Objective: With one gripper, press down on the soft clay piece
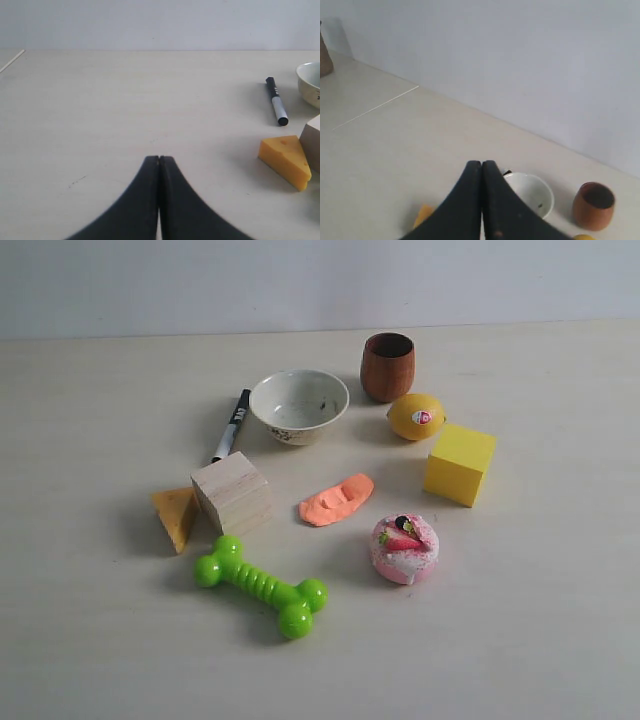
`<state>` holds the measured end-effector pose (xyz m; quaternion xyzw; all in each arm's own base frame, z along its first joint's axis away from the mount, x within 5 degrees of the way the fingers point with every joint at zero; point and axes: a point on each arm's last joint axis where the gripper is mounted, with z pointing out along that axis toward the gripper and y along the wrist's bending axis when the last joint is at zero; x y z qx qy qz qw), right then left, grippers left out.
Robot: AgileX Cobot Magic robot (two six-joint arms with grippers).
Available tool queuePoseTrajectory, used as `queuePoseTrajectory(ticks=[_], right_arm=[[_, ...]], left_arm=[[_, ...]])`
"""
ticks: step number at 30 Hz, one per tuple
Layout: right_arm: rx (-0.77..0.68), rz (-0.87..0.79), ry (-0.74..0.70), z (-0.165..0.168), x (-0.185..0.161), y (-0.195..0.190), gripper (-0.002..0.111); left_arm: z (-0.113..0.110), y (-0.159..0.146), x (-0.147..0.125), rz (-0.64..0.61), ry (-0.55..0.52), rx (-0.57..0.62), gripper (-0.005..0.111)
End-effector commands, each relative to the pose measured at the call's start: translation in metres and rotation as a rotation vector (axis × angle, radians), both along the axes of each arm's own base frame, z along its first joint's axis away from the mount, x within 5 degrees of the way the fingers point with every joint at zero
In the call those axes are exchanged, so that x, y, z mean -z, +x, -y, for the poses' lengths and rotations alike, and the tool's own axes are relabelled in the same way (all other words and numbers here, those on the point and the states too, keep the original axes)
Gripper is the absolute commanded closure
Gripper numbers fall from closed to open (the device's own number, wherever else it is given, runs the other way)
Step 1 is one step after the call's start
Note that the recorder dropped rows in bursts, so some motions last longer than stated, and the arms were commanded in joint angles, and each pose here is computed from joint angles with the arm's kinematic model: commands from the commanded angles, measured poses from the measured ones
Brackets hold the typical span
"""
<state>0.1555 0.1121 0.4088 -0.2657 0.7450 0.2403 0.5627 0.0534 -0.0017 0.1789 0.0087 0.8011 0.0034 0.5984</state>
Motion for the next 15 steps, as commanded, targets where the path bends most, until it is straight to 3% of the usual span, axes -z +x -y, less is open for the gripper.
queuePoseTrajectory(ticks=[1,10,15], right_arm=[[0.06,0.111,-0.059,0.017,-0.01,-0.015,0.108],[0.482,0.059,-0.075,0.078,-0.012,-0.024,0.108],[0.715,0.068,-0.102,0.111,0.004,-0.04,0.108]], left_arm=[[0.0,0.0,-0.002,0.018,0.004,-0.002,0.107],[0.0,0.0,-0.002,0.018,0.004,-0.002,0.107],[0.0,0.0,-0.002,0.018,0.004,-0.002,0.107]])
